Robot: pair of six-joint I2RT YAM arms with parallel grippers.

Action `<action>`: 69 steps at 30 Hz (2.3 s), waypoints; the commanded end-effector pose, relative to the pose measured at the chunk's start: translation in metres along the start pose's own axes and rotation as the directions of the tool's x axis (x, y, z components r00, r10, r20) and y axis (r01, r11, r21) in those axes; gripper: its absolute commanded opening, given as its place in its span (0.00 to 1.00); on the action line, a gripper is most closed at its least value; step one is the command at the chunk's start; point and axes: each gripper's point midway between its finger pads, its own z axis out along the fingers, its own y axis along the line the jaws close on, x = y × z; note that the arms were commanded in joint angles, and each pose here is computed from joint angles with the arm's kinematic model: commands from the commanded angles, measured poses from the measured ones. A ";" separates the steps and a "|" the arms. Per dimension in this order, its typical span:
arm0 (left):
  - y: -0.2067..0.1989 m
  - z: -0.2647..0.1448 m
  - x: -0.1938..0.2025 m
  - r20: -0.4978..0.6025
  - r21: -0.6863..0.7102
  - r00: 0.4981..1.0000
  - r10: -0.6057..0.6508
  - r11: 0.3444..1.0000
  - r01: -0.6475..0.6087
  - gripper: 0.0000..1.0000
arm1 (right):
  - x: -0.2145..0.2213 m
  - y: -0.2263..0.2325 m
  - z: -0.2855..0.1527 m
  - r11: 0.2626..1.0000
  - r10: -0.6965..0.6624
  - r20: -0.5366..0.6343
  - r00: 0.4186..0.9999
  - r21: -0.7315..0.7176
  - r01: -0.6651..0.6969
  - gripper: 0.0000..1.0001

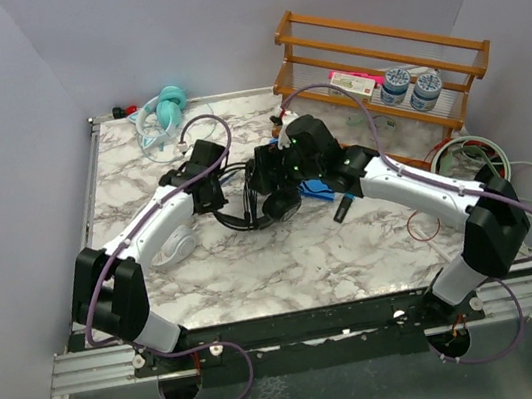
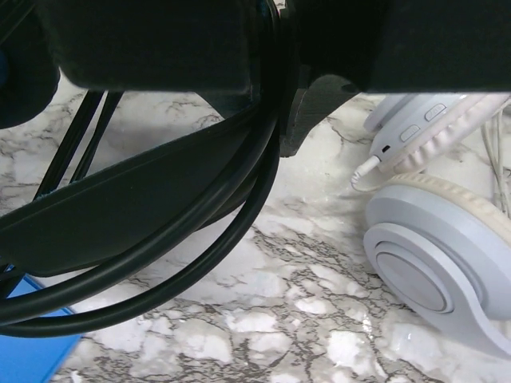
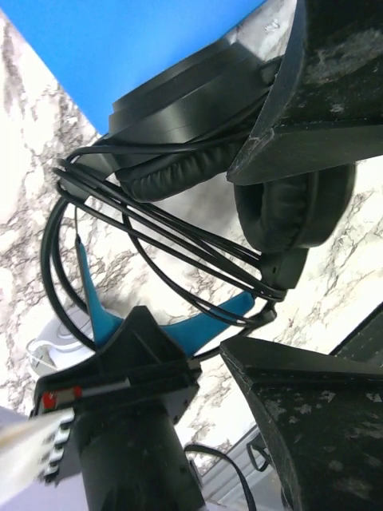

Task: Wrap the headphones
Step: Place the headphones at the center of the board.

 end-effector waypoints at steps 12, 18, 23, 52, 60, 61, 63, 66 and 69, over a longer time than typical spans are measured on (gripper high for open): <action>0.036 0.043 0.036 -0.088 -0.051 0.986 -0.138 0.990 0.134 0.00 | -0.036 -0.001 -0.052 0.987 -0.161 0.115 0.980 0.044 0.157 0.88; 0.095 0.057 0.058 -0.103 -0.207 0.947 -0.303 0.938 0.278 0.00 | -0.042 -0.018 -0.064 0.978 -0.182 0.163 0.970 0.130 0.162 0.93; 0.139 0.053 0.055 -0.029 -0.331 0.899 -0.437 0.853 0.404 0.00 | -0.045 -0.027 -0.072 0.971 -0.193 0.196 0.961 0.177 0.159 0.96; 0.201 -0.024 -0.004 0.174 -0.319 0.796 -0.580 0.731 0.603 0.96 | -0.037 -0.068 -0.081 0.975 -0.076 0.194 0.978 0.222 0.031 1.00; 0.184 -0.060 -0.069 0.261 -0.152 0.802 -0.537 0.798 0.583 0.98 | -0.036 -0.064 -0.078 0.979 -0.071 0.189 0.979 0.199 0.033 1.00; 0.180 -0.059 -0.082 0.266 -0.124 0.798 -0.542 0.801 0.585 0.98 | -0.036 -0.064 -0.078 0.980 -0.073 0.190 0.979 0.196 0.035 1.00; 0.168 -0.050 -0.110 0.263 -0.052 0.776 -0.573 0.795 0.605 0.98 | -0.037 -0.062 -0.080 0.981 -0.074 0.198 0.977 0.189 0.036 1.00; 0.156 -0.032 -0.161 0.260 0.030 0.736 -0.626 0.766 0.642 0.96 | -0.041 -0.060 -0.086 0.982 -0.075 0.225 0.972 0.183 0.034 1.00; 0.161 0.008 -0.198 0.268 0.010 0.720 -0.640 0.749 0.662 0.97 | -0.045 -0.056 -0.095 0.985 -0.079 0.255 0.964 0.169 0.036 1.00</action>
